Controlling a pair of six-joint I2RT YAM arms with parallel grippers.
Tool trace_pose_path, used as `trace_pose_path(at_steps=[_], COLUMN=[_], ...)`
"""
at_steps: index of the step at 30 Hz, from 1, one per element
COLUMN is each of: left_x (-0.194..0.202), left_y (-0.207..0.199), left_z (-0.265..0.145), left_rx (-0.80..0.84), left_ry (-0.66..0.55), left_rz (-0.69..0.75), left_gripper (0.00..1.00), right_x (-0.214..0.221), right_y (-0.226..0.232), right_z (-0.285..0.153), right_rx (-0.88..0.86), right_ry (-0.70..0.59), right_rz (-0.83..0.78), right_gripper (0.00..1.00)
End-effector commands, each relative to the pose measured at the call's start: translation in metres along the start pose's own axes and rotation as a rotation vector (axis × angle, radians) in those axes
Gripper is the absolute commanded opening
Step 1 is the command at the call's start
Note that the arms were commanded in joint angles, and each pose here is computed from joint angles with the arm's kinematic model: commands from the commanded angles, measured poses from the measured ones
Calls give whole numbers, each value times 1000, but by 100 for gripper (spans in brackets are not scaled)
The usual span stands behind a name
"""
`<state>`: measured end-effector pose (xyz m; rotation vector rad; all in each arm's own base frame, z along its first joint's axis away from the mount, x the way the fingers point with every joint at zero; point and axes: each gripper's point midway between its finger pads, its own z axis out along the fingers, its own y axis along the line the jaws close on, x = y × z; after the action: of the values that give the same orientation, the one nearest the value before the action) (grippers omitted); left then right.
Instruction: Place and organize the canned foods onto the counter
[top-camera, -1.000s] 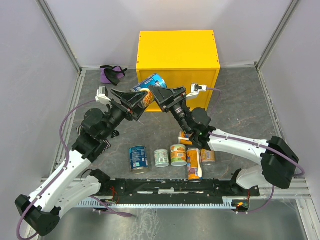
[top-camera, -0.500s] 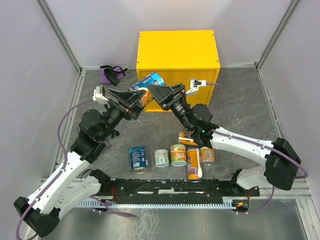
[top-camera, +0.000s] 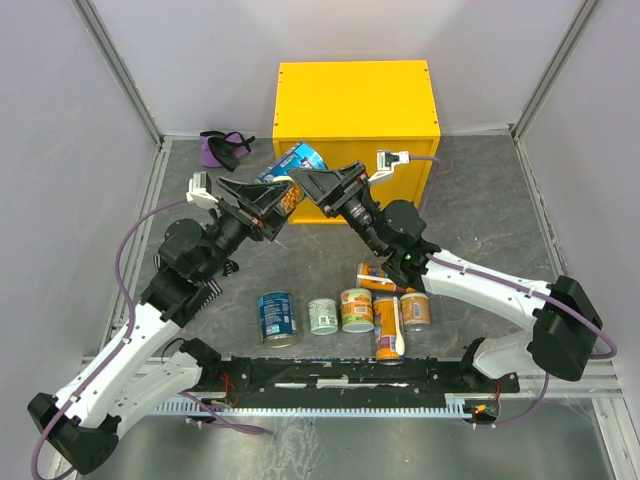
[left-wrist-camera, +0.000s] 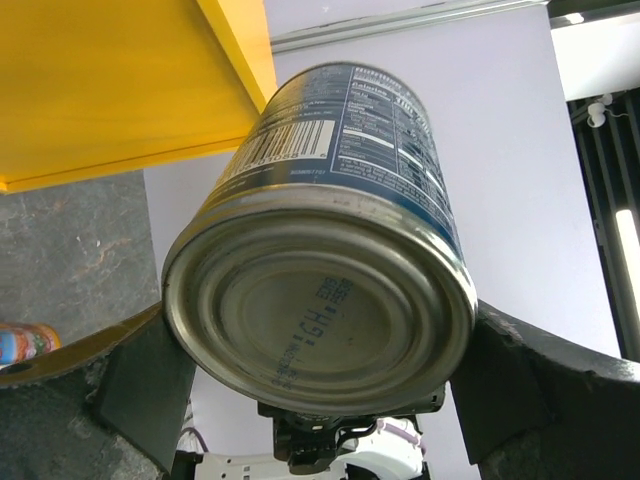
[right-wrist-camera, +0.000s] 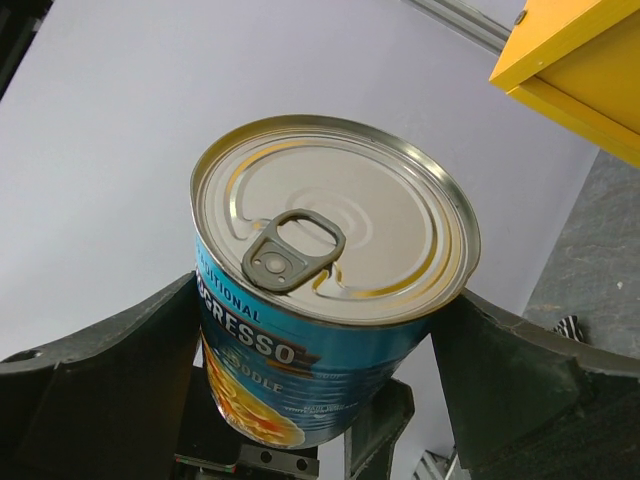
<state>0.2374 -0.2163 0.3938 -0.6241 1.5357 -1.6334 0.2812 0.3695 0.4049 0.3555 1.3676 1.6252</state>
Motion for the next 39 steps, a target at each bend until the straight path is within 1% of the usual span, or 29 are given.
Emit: trace_pose_path(at_steps=[1, 16, 29, 39], left_x=[-6, -18, -19, -20], left_y=[-44, -52, -58, -49], left_z=[-10, -17, -18, -22], left_rx=[135, 153, 168, 149], left_ry=[-28, -92, -96, -104], left_rz=[63, 62, 58, 56], left_gripper=[99, 99, 99, 99], right_x=[-44, -66, -83, -90], right_y=[61, 78, 90, 108], right_z=[5, 12, 24, 36], right_rx=[-157, -155, -168, -195], right_ry=[-111, -122, -135, -122], right_rz=[-55, -105, -153, -208], right_gripper=[2, 2, 2, 2])
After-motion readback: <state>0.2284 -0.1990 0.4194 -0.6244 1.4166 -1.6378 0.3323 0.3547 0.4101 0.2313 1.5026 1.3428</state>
